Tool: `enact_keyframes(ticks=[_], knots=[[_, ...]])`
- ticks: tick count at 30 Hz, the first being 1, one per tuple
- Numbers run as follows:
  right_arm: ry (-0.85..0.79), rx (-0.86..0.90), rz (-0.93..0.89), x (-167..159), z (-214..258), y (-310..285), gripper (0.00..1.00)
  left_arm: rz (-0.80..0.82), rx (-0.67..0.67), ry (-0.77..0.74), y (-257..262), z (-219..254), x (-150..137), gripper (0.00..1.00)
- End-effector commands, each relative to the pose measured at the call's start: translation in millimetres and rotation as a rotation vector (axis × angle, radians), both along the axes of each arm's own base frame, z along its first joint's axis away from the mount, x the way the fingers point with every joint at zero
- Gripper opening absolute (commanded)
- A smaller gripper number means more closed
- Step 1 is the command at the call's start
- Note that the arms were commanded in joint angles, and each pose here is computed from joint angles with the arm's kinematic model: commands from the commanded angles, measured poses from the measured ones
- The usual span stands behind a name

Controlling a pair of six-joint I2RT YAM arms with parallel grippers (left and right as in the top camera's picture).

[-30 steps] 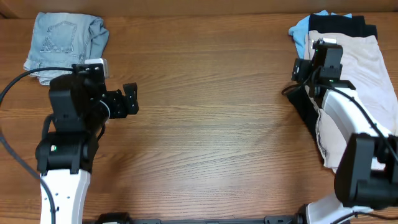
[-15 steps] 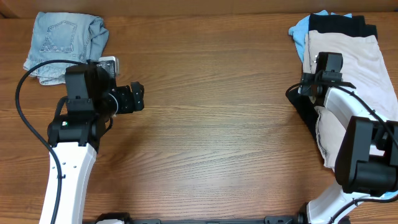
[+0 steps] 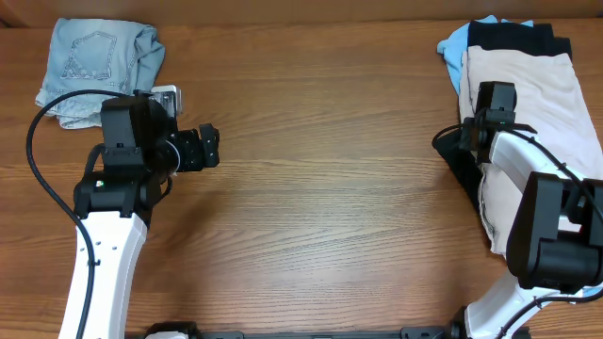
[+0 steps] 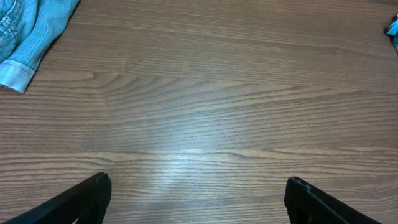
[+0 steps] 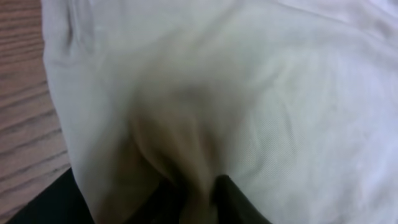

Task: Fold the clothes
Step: 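Grasp the beige shorts with the right gripper and drag them leftward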

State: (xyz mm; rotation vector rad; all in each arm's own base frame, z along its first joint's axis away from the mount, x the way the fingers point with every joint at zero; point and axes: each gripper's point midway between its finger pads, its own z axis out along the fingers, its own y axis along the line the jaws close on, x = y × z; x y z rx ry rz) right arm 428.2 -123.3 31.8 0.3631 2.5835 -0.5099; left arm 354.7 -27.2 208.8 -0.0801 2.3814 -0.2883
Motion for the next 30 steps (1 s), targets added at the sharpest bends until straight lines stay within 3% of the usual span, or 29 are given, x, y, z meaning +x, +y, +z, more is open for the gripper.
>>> enact_keyframes(ticks=[1, 5, 13, 18, 25, 30], knots=[[-0.069, -0.028, -0.018, 15.1, 29.5, -7.5, 0.13, -0.003, -0.011, -0.022, -3.3, 8.4, 5.3, 0.91], [-0.126, 0.056, 0.040, 28.9, 71.8, 8.3, 0.04, 0.031, 0.024, -0.029, 5.2, 8.7, 7.5, 0.91], [-0.138, 0.290, 0.217, 29.3, 166.3, 69.8, 0.04, 0.031, 0.028, -0.078, 5.7, 17.2, 15.6, 0.96], [-0.098, 0.400, 0.327, 15.7, 197.7, 117.0, 0.04, 0.031, 0.028, -0.082, 5.7, 18.2, 16.2, 0.96], [-0.014, 0.469, 0.579, -10.6, 213.3, 226.8, 0.04, 0.063, 0.031, -0.124, 17.7, 40.8, 21.5, 0.96], [0.066, 0.539, 0.867, -59.5, 214.2, 342.7, 0.04, 0.157, 0.068, -0.158, 48.2, 68.8, 22.6, 0.96]])
